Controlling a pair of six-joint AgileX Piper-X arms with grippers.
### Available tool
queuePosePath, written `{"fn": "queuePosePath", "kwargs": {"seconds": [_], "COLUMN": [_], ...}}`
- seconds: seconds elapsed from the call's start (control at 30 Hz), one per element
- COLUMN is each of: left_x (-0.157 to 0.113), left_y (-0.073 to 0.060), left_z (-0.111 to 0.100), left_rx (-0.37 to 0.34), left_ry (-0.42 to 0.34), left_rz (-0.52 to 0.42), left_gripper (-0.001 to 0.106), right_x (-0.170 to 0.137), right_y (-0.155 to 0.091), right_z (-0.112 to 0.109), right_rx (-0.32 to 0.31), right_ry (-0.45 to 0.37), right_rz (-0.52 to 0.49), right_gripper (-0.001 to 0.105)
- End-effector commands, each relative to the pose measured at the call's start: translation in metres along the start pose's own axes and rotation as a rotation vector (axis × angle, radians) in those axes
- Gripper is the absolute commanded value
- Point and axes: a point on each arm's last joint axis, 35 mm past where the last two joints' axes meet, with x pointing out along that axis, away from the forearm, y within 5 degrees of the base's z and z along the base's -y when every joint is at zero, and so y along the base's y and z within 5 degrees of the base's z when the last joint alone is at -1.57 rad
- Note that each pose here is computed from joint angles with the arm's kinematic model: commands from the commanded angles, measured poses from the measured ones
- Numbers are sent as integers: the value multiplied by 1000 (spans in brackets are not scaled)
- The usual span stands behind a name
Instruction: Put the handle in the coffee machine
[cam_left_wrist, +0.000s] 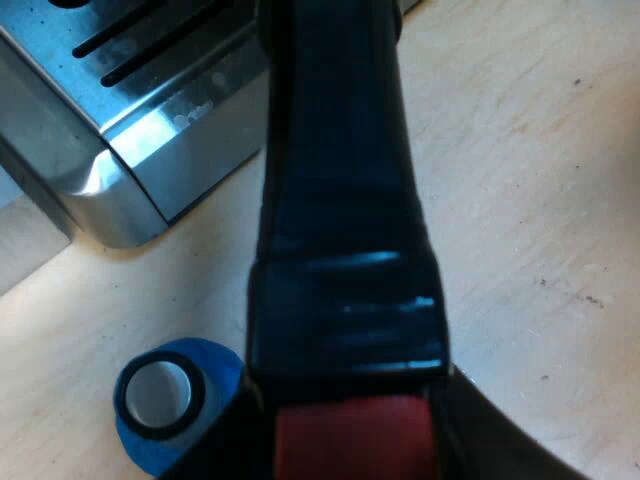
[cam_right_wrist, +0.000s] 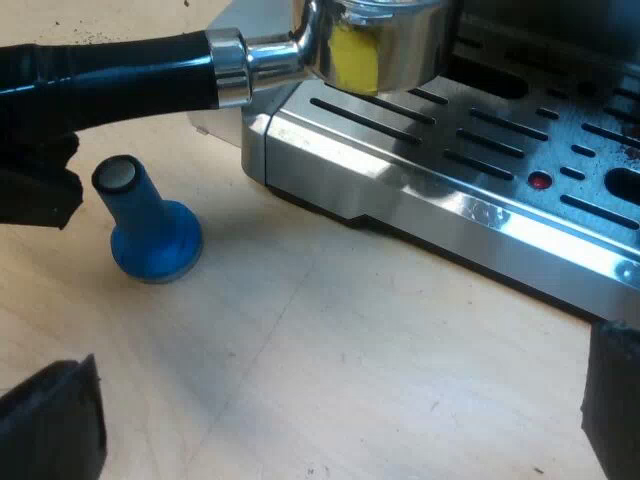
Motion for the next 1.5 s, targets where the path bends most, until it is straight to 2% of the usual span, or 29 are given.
{"fn": "queuePosePath", "kwargs": {"seconds": [0.03,0.3,0.37,0.77,1.0,1.1,1.17,1.27,1.37,1.5], "left_x": [-6,-6,-6,-6,-6,-6,-5,-2,0,0], "left_y": [-3,-3,-3,-3,-2,-2,-1,0,2,5], "left_z": [9,9,9,9,9,11,13,13,12,10], "left_rx": [40,40,40,40,39,82,164,248,247,231], "left_ry": [-63,-63,-63,-63,-61,-75,-96,-117,-132,-161], "left_rz": [-21,-21,-24,-24,-7,13,16,25,20,-36], "left_gripper": [0,0,0,0,0,0,0,0,0,0], "right_x": [0,-1,3,42,50,50,52,56,60,66], "right_y": [0,1,2,23,27,26,27,26,24,27], "right_z": [2,11,11,5,3,3,4,5,4,3], "right_rx": [11,60,64,88,113,114,125,142,145,155], "right_ry": [-19,-89,-101,-146,-179,-182,-196,-207,-203,-212], "right_rz": [-11,-4,-52,-190,-244,-262,-286,-290,-300,-302], "right_gripper": [98,98,98,98,98,98,98,98,98,98]}}
